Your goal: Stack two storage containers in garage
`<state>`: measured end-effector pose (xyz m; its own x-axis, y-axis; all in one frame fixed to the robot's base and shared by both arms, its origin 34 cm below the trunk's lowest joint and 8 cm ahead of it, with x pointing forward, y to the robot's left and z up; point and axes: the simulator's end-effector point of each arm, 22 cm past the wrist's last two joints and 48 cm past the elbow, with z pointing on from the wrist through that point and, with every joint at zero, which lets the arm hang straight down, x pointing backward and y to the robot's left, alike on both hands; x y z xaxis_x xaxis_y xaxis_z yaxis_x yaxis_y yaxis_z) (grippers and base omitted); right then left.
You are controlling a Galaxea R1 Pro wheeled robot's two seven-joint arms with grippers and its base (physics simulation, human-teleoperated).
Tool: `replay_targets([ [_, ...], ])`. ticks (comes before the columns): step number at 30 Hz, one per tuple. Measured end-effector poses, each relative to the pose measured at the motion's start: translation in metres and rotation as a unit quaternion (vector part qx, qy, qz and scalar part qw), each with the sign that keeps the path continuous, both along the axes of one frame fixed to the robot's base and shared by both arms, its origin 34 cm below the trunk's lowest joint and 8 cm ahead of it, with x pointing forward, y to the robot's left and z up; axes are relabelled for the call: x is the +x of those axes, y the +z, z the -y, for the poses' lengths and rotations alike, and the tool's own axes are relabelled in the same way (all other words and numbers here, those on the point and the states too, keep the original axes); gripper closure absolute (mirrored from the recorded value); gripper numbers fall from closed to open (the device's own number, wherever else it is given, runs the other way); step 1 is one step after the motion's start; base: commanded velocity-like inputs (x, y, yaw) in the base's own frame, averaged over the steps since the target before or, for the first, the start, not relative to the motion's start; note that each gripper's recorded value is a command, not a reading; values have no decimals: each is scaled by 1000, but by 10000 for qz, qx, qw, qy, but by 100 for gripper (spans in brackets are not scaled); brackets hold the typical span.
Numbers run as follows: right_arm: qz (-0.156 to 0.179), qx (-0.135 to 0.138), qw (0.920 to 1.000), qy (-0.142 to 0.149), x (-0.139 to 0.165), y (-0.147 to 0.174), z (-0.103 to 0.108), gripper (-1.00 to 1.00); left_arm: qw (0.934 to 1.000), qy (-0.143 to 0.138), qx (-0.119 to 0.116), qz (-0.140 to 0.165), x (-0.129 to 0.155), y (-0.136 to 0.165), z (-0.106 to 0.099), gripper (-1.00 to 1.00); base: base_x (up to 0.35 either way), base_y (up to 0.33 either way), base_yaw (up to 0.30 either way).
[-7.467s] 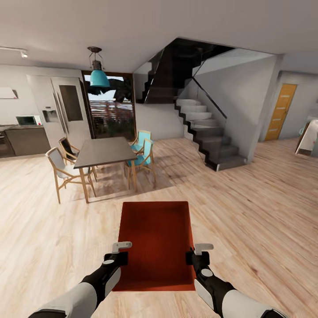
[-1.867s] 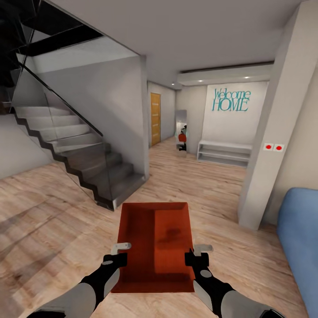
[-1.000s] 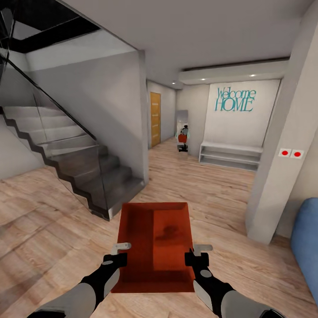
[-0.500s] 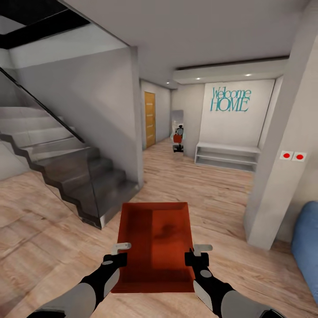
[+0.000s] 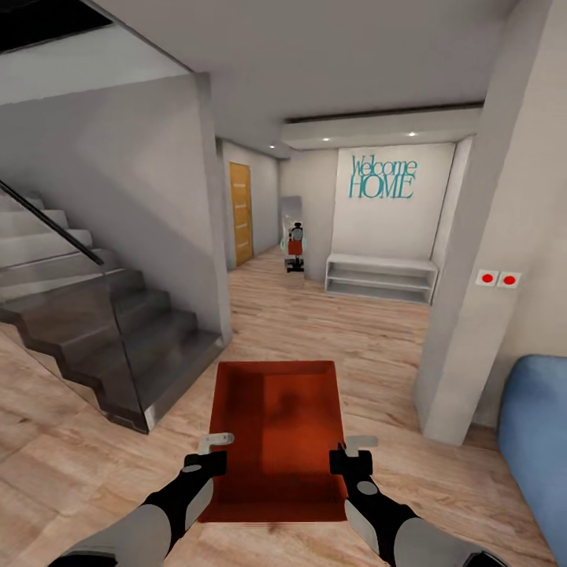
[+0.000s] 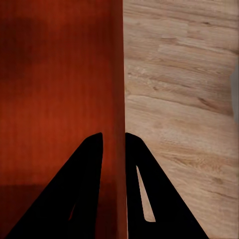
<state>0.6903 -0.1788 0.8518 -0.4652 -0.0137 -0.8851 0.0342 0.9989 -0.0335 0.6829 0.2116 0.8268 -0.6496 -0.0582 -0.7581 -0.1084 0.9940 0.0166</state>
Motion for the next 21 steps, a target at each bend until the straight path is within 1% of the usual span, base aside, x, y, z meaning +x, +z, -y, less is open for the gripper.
replay_targets([
  [21, 0, 1, 10000, -2, 0, 0, 0, 100, 10000, 0, 0, -1, 0, 0, 0, 100, 321, 0, -1],
])
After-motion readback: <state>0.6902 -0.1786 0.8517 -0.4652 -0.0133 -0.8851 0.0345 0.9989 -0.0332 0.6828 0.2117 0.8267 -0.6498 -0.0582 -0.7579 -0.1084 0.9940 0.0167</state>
